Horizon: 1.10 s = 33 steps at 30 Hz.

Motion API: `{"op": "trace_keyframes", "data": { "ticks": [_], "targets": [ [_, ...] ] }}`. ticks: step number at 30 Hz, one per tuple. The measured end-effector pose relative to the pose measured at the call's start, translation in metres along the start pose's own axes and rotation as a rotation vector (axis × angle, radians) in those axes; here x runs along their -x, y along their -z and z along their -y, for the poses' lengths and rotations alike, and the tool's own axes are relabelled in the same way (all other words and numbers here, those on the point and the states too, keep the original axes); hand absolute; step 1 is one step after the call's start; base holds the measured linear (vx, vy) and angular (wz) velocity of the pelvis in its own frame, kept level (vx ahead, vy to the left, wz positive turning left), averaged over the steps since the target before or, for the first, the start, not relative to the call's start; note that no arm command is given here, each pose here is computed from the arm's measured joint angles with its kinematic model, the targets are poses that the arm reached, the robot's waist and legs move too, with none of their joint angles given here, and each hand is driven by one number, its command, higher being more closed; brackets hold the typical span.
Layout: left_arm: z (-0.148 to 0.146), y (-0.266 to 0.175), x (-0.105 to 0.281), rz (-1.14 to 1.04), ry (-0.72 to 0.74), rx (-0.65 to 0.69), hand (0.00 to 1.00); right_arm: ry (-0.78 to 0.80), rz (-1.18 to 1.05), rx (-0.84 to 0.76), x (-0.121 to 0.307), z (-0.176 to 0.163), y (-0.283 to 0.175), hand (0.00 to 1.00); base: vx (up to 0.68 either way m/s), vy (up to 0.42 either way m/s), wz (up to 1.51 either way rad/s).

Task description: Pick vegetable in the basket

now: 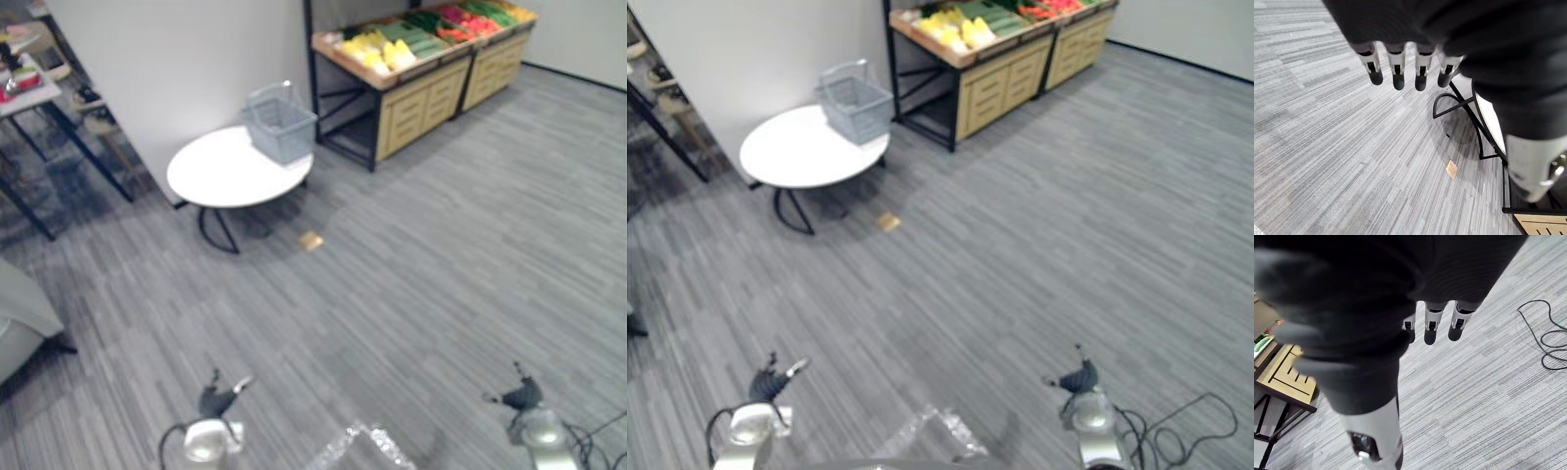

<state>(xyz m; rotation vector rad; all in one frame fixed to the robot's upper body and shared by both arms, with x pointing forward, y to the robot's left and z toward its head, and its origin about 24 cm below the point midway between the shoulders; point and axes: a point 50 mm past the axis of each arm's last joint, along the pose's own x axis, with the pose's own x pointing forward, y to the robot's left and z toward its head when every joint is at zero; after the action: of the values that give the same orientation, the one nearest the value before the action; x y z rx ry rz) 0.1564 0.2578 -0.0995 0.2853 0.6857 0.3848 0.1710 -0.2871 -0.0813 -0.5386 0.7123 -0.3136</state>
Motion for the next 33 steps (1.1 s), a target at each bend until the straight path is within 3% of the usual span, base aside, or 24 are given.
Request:
{"op": "trace_keyframes", "data": {
  "ticks": [18, 24, 33],
  "targets": [
    [0.002, 0.011, 0.002, -0.050, 0.021, -0.011, 0.00, -0.017, -0.035, -0.010, 0.001, -0.006, 0.007, 0.00, -0.07, -0.016, 0.01],
    [0.002, 0.012, 0.002, -0.060, 0.005, 0.000, 0.00, -0.033, -0.067, -0.102, 0.006, -0.020, 0.010, 0.00, 0.03, -0.056, -0.03],
    [0.006, 0.011, 0.004, -0.074, -0.014, 0.118, 0.00, 0.010, -0.075, -0.105, 0.007, -0.007, 0.015, 0.00, 0.20, -0.050, -0.03]
  ]
}}
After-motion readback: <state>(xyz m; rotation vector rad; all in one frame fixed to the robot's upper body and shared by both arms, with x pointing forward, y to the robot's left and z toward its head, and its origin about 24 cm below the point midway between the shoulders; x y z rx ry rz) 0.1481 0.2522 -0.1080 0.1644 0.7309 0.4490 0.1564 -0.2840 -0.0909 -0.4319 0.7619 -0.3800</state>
